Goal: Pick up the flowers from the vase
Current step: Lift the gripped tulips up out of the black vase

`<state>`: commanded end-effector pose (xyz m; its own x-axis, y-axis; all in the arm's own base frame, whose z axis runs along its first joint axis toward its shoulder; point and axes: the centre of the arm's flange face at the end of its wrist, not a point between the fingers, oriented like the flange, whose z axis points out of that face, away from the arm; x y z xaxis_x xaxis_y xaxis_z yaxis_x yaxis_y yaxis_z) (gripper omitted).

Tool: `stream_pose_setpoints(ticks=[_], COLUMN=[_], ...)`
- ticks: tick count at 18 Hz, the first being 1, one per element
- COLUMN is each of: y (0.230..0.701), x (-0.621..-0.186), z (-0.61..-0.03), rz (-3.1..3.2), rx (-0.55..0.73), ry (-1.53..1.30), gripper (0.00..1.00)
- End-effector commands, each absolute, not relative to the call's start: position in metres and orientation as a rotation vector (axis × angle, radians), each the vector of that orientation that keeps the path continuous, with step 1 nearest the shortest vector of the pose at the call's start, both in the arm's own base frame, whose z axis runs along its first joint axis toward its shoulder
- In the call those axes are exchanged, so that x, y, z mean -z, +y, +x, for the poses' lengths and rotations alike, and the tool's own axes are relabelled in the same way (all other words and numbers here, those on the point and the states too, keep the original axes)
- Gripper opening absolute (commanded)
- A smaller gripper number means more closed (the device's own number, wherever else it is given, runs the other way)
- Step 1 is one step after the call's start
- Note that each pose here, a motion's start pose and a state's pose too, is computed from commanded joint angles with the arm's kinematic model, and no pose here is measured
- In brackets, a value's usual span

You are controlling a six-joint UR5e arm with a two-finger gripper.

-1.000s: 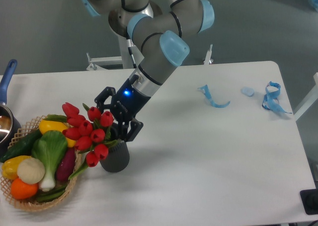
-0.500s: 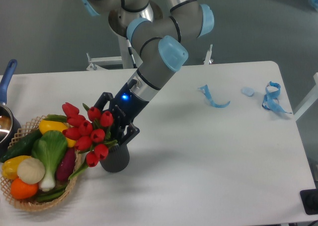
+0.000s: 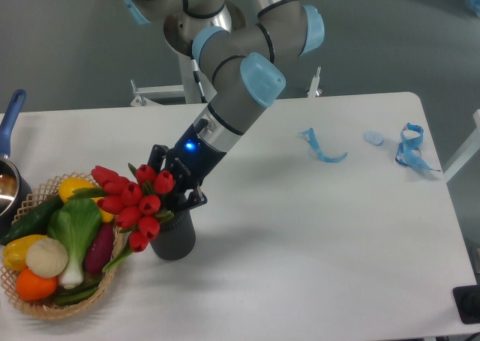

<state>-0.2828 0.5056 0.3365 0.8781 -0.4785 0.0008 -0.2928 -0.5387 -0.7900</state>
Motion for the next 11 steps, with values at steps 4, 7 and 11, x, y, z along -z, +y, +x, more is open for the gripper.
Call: stream_pose_setpoints(ticks=[4,7,11], y=[0.503,0.499,0.498], x=[-0.356,-0.376,-0.406], z=[-0.283,-0.279,-0.272], rz=[-2.178,-2.173,-2.123], rx=[0.27,0.252,0.262], ry=[0.504,0.483,0.445], gripper=[0.37,0.37,0.37])
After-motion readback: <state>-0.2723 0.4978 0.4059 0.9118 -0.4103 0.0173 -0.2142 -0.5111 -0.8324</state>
